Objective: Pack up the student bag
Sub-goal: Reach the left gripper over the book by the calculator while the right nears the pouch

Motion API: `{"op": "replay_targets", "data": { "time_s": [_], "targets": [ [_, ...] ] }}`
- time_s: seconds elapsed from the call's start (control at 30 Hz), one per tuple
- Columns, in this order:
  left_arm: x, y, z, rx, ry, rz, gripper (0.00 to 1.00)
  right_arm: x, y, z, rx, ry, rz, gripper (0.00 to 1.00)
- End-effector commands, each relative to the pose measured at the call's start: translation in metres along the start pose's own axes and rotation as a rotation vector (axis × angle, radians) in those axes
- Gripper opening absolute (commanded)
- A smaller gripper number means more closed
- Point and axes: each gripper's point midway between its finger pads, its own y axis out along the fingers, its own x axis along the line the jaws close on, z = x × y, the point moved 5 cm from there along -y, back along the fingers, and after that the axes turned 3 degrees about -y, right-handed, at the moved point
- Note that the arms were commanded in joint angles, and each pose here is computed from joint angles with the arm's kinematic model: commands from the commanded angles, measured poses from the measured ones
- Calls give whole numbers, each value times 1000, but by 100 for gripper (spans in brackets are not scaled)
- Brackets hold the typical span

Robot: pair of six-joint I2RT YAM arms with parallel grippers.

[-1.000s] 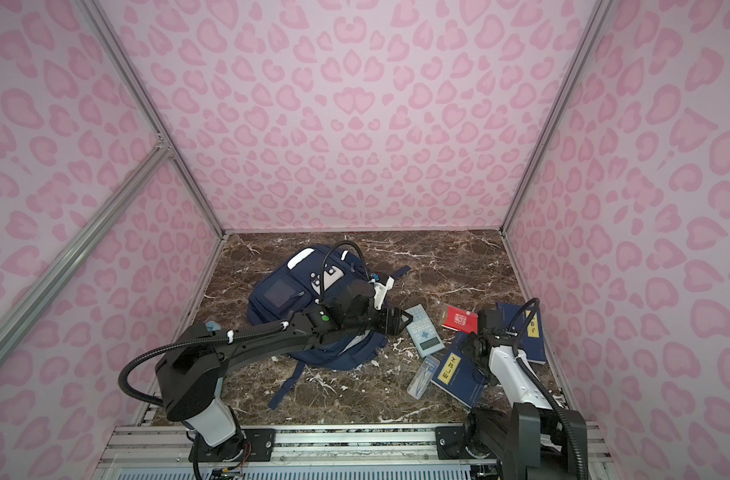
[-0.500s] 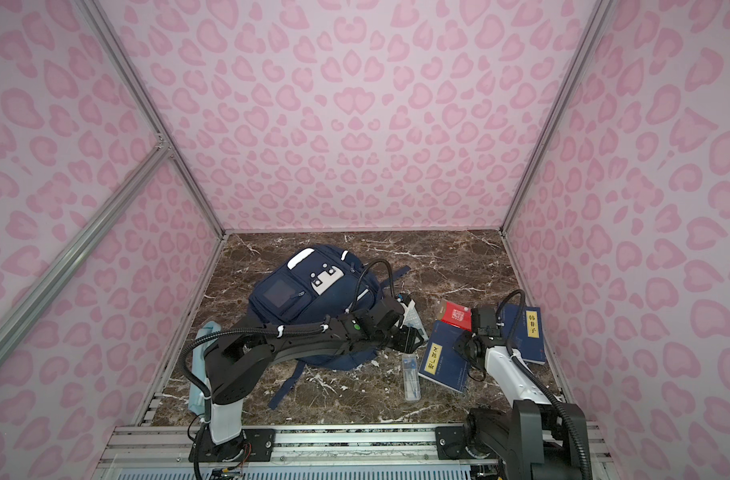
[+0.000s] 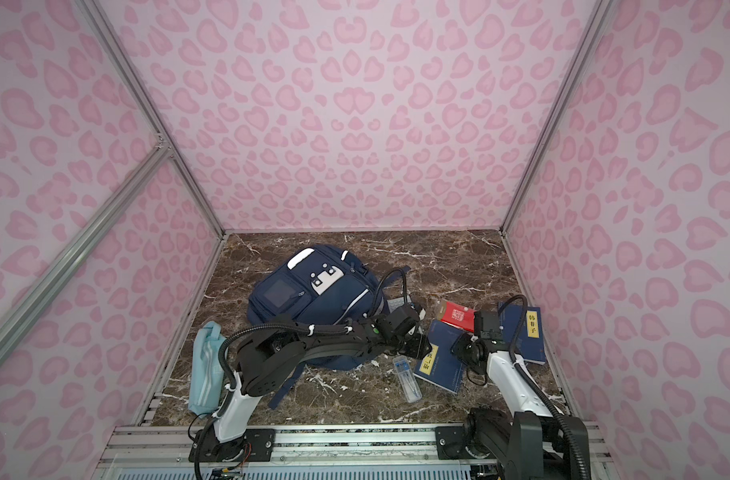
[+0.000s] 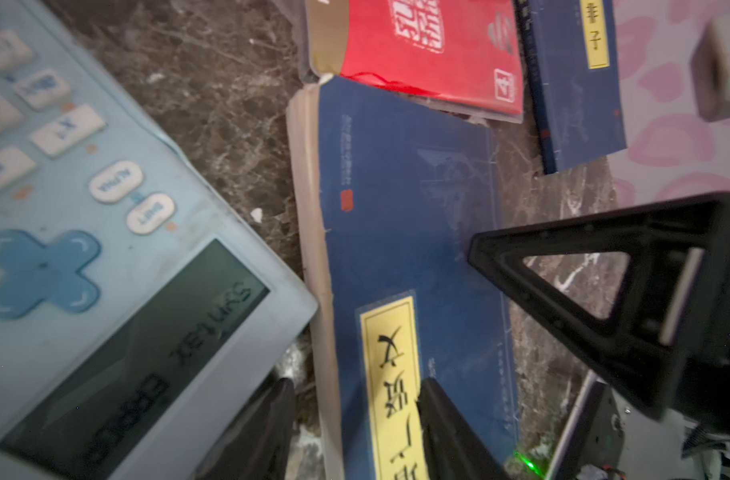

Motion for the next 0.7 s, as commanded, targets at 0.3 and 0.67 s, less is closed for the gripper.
{"op": "replay_targets", "data": {
  "time_s": [0.3,0.67],
  "targets": [
    [-15,13,2,13,-45,133,27,-5,2,7,30,3,-9,53],
    [-31,-1,-13,-10,-34,205,4,-8,-6,3,-35,22,-6,54]
  ]
}}
